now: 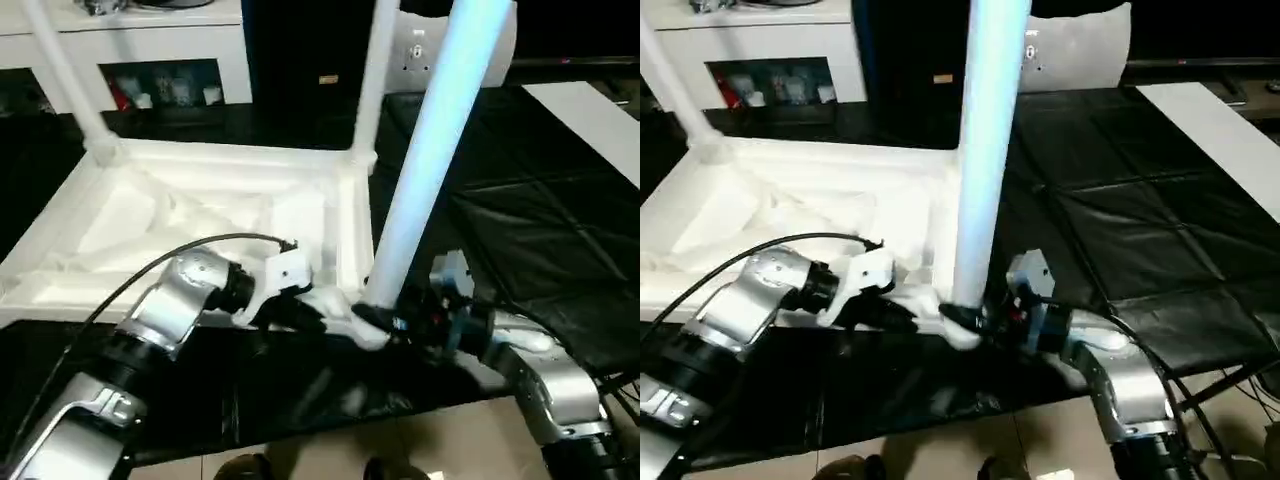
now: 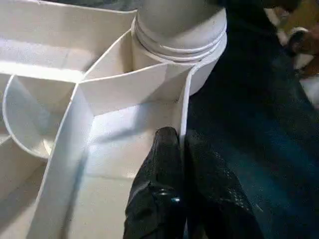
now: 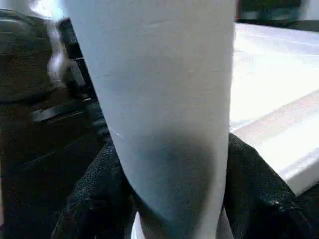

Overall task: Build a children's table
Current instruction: Rotate leg to tighten

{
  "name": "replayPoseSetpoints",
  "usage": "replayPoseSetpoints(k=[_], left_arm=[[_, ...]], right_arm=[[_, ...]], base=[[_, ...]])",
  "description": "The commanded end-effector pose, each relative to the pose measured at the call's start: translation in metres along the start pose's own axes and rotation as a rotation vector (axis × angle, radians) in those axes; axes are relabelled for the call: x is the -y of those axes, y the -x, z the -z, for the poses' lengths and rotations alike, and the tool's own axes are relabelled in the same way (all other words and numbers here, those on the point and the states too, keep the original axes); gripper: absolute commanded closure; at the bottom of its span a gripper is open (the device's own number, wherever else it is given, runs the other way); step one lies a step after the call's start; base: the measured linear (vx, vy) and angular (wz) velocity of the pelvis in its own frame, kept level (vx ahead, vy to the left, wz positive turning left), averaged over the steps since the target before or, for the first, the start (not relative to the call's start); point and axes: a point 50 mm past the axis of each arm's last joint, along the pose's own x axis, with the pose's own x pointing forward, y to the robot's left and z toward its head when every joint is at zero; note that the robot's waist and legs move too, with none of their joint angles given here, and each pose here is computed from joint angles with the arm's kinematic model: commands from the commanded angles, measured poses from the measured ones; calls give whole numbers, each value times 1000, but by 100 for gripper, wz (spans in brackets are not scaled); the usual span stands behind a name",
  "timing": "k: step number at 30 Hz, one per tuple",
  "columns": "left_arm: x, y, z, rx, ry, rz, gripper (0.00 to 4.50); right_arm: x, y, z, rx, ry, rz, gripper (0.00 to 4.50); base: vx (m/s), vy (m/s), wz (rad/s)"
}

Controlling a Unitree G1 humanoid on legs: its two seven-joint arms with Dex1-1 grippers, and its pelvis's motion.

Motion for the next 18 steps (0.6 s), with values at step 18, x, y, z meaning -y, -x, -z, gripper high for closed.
replayPoseSetpoints(k=[18], left_arm=[[-19,-47,-38,64,183,-471,450]], right_arm=[[-22,-117,-8,-28,-123,443,252]], base=[[-5,-11,-1]])
